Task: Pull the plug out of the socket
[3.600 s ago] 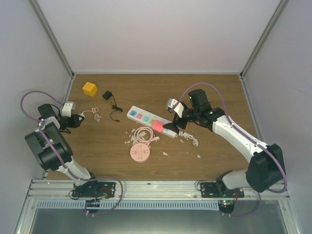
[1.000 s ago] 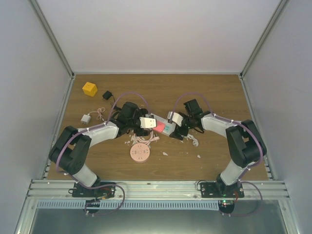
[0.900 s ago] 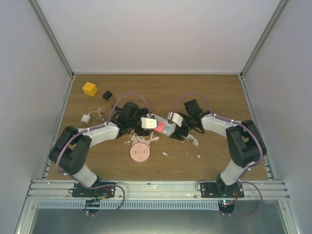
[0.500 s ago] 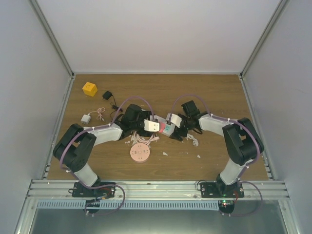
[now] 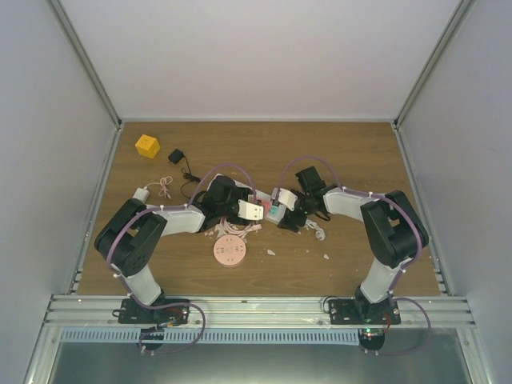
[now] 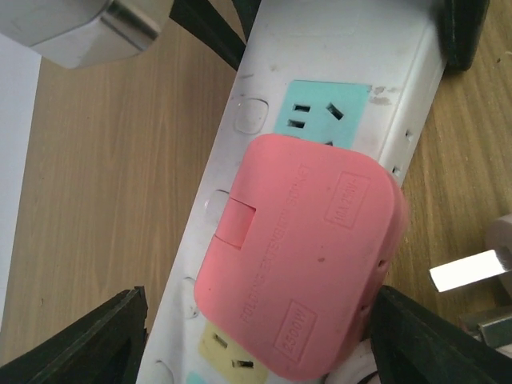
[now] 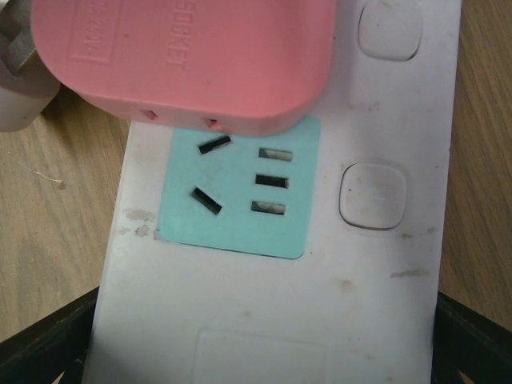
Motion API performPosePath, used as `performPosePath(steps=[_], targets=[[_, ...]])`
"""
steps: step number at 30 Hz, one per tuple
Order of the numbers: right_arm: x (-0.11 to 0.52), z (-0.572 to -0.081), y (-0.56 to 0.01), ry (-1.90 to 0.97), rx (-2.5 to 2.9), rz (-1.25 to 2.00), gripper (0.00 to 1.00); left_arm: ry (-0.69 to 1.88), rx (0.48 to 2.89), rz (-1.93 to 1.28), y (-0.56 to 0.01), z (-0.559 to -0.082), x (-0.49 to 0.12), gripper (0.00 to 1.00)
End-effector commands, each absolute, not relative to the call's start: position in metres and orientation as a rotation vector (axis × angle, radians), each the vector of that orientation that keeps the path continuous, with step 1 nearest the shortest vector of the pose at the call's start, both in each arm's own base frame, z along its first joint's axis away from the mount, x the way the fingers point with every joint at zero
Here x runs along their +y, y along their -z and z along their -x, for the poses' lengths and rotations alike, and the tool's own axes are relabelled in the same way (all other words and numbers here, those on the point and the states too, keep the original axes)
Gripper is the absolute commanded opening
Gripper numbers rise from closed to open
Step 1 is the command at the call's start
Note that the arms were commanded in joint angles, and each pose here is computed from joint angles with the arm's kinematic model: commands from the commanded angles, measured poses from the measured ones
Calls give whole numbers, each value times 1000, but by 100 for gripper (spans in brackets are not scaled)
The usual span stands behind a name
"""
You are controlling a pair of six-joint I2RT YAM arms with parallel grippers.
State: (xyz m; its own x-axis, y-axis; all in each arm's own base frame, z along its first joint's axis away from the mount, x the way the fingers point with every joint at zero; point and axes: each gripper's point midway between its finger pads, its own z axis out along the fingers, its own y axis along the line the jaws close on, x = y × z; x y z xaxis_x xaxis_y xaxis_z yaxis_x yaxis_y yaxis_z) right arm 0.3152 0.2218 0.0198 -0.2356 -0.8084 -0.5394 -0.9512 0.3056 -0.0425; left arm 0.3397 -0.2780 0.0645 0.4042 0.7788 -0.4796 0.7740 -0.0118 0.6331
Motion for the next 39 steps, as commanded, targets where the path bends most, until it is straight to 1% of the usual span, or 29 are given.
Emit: performPosePath(steps=[1, 4, 8, 12, 18, 21, 23, 26, 27, 33, 36, 39], targets=[[225, -313, -11, -407, 2110, 1604, 71, -26, 1314, -1636, -91, -353, -288, 73], [225, -312, -10, -414, 2113, 1605, 63, 52, 1293, -1636, -100, -345, -294, 66], [227, -311, -10, -422, 2111, 1613, 57, 198, 1246, -1672, -109, -322, -301, 56], [227, -309, -10, -429, 2107, 1619, 53, 271, 1255, -1678, -113, -318, -305, 53], [228, -305, -11, -453, 2096, 1635, 48, 268, 1316, -1680, -105, -335, -307, 48], [228, -304, -10, -455, 2097, 1640, 46, 258, 1285, -1729, -100, -332, -304, 49], [228, -303, -9, -457, 2099, 1644, 46, 218, 1236, -1752, -99, -327, -300, 54], [229, -302, -9, -465, 2094, 1648, 45, 167, 1202, -1784, -91, -323, -294, 66], [229, -302, -8, -469, 2095, 1650, 45, 147, 1198, -1786, -89, -324, -293, 68], [229, -300, -8, -477, 2096, 1657, 42, 82, 1158, -1830, -73, -322, -290, 68], [230, -300, -8, -487, 2095, 1656, 41, -1, 1120, -1856, -65, -321, -288, 68], [231, -299, -9, -494, 2094, 1659, 40, -95, 1104, -1821, -68, -331, -288, 67]])
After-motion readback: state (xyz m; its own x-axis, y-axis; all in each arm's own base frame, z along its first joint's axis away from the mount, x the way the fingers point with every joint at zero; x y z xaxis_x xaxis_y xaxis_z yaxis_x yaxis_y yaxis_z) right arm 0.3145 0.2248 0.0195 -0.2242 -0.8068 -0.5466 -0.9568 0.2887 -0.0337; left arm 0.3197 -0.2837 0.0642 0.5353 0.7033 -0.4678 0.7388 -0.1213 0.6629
